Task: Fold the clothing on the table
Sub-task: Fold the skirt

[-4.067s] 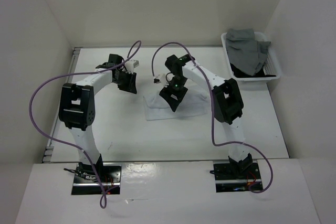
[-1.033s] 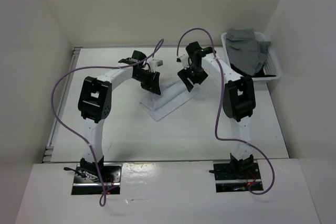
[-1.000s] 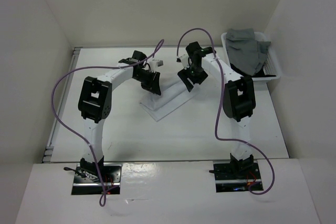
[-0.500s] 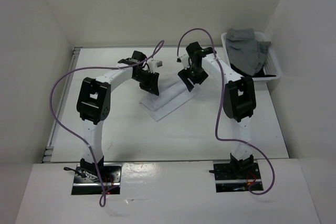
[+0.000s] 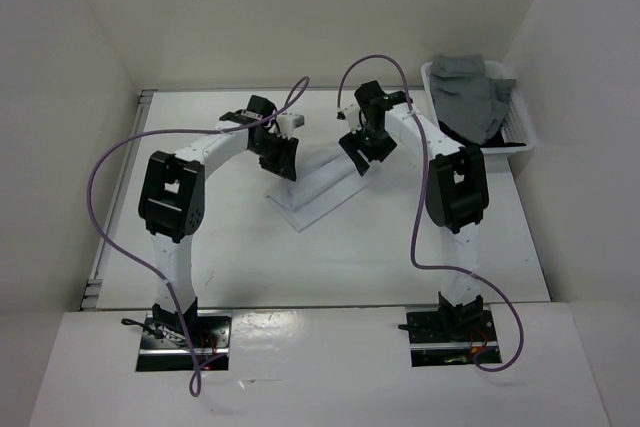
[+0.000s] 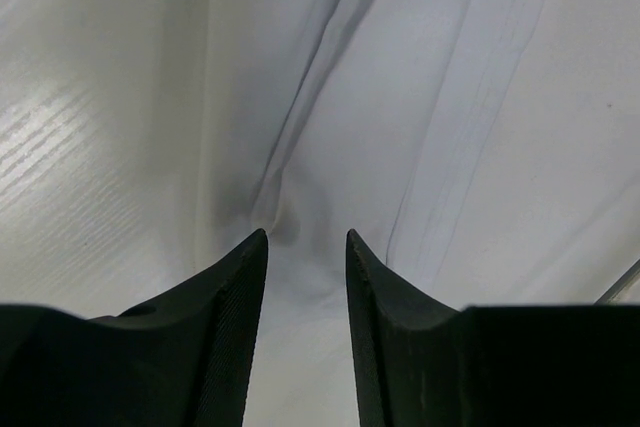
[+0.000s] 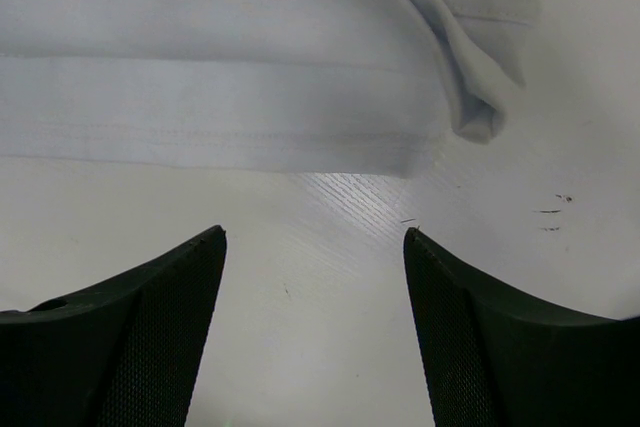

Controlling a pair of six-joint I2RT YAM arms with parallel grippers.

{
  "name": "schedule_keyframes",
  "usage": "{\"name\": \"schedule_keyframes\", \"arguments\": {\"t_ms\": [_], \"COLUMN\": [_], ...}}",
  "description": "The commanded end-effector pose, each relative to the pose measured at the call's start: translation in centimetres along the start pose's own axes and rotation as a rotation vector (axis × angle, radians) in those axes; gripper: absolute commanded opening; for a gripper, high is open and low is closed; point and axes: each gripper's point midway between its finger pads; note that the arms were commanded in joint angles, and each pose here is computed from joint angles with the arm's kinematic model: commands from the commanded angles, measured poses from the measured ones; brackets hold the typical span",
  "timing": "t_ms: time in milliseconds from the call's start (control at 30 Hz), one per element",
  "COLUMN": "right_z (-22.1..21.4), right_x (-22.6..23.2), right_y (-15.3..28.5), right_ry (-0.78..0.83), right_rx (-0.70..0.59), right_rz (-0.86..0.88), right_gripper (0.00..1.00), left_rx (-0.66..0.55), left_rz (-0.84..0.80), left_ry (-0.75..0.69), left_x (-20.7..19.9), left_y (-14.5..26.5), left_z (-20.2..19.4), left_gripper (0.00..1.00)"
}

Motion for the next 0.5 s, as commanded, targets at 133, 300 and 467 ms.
{"name": "schedule_keyframes", "arguments": {"t_ms": [133,300,467], "right_z": [1.5,1.7,1.7], "right_x": [0.2,0.2,0.2], "right_y": [3.0,3.4,3.4], "right_ry": [0.008,0.008,0.008], "right_rx": [-0.101,-0.11,-0.11], "right_rz": [0.002,0.001,0.001], "right_gripper": [0.76,0.76,0.76], "left_rx": [0.038,0.061,0.08], "left_rz": [-0.01,-0.017,-0.053], "left_ry": [0.043,0.056,0.073], "left_x": [0.1,0.1,-0.1], "left_y": [-0.6,-1.1,-2.2], "left_z": [-1.2,-1.9,-2.7], "left_gripper": [0.55,0.66,0.66]}}
Point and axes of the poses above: each gripper's point midway between its finger pads, its own y axis back along the fingers, its own x axis along the line the jaws close on, z = x × y, and after that the axes turned 14 degrees about -y, right-handed
